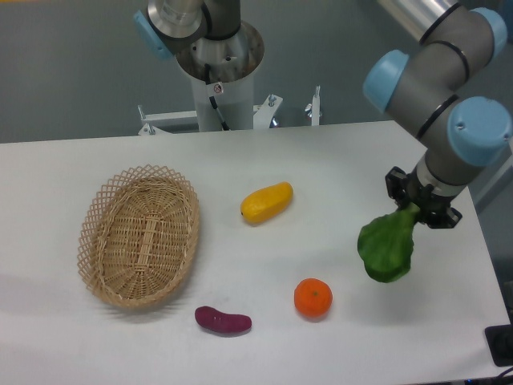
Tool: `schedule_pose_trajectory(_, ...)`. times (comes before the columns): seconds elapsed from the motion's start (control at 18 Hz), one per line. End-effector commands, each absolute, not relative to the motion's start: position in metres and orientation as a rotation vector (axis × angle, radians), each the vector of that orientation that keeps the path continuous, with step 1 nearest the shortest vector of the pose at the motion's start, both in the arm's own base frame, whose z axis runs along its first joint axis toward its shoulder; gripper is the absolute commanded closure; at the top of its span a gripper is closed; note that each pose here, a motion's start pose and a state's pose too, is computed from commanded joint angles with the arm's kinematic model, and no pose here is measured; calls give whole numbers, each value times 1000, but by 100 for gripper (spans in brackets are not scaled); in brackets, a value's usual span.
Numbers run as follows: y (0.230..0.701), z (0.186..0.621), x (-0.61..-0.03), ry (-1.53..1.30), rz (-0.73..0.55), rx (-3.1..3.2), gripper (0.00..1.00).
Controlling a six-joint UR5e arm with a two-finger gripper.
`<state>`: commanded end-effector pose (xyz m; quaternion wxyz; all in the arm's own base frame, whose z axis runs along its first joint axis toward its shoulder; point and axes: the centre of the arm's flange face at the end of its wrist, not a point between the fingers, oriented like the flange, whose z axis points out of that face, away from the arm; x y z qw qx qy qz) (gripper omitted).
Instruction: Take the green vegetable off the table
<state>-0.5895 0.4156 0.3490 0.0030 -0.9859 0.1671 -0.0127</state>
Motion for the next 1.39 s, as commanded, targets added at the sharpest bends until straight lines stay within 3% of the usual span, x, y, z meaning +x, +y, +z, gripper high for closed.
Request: schedule_pose_trajectory(1.39, 425, 336, -589, 552, -17, -3107, 68)
